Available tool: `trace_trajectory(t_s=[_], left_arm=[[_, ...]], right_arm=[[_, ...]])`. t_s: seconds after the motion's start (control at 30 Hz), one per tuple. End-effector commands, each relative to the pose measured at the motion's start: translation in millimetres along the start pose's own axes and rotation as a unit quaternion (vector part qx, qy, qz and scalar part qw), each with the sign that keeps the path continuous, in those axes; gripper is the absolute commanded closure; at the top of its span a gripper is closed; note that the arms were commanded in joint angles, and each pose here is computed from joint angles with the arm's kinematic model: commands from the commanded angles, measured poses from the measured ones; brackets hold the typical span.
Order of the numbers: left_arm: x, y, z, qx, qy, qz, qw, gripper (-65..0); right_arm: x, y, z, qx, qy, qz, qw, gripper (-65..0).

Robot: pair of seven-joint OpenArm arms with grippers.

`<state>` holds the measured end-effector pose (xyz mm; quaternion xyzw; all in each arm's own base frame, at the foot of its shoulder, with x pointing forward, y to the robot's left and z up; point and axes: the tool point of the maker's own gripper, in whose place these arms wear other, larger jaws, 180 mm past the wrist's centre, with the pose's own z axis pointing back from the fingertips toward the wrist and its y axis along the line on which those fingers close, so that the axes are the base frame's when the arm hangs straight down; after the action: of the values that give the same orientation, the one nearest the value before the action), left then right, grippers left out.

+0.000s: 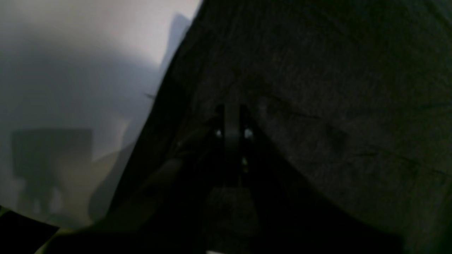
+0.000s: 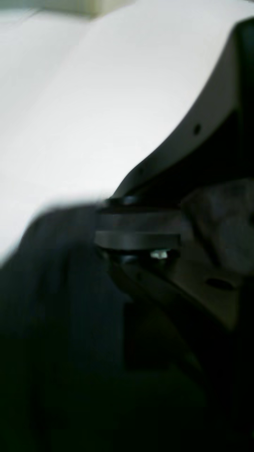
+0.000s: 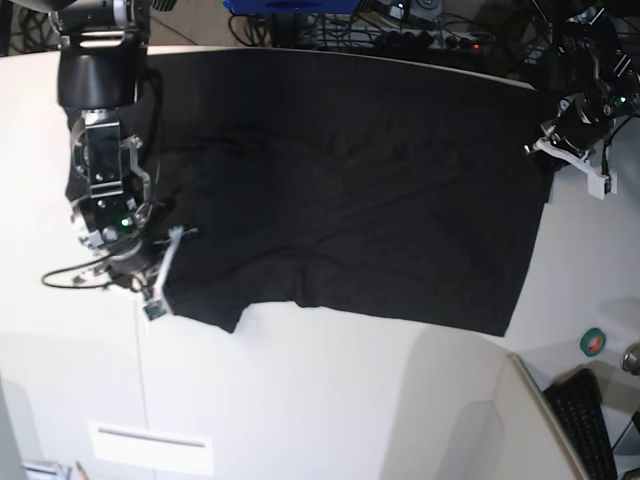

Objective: Layout the t-shirt on the table in an organized manner, then fold the t-shirt properly
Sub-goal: 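Grasp the black shirt's hem corner with the right gripper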

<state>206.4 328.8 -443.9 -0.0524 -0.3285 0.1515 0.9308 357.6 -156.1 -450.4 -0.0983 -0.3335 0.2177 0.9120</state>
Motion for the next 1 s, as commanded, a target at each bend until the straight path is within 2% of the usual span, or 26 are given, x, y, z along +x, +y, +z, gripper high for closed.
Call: trace_trajectory(t_s=[0.0, 0.1, 0.17, 0.33, 0.5, 0.67, 0.73, 0.87, 0.97], left_arm=[[15, 2, 4, 0.0, -0.021, -0.006, 1.0, 0.0], [13, 3, 3, 0.0, -0.019, -0.004, 1.0, 0.0], [8, 3, -1, -0.001, -0.013, 0.004, 1.0, 0.0], [-4, 10, -10, -0.002, -0.02, 0.032, 0.999, 0.0], [-32, 18, -19, 0.0, 0.008, 0.062, 0.998, 0.0], [-28, 18, -20, 0.001, -0.018, 0.068, 0.998, 0.0], [-29, 18, -21, 0.001, -0.016, 0.07, 0.997, 0.0], [-37, 22, -23, 0.002, -0.007, 0.078, 0.997, 0.0], [-37, 25, -23, 0.005, -0.005, 0.078, 0.997, 0.0]], right_arm=[[8, -4, -1, 0.002, -0.01, 0.006, 0.9999, -6.3], [-1, 9, -11, 0.029, 0.01, 0.009, 0.9995, -5.1], [-6, 9, -16, 0.034, 0.021, 0.006, 0.9992, 0.0], [-2, 4, -23, 0.036, 0.026, 0.004, 0.999, 0.0], [-5, -20, -24, 0.017, 0.032, 0.012, 0.9993, 0.0], [-22, -40, -33, 0.012, 0.061, 0.015, 0.9979, 0.0], [-28, -48, -35, 0.007, 0.072, 0.014, 0.9973, 0.0], [-40, -77, -41, -0.032, 0.083, -0.004, 0.996, 0.0], [-56, -92, -47, -0.036, 0.096, -0.01, 0.9947, 0.0]])
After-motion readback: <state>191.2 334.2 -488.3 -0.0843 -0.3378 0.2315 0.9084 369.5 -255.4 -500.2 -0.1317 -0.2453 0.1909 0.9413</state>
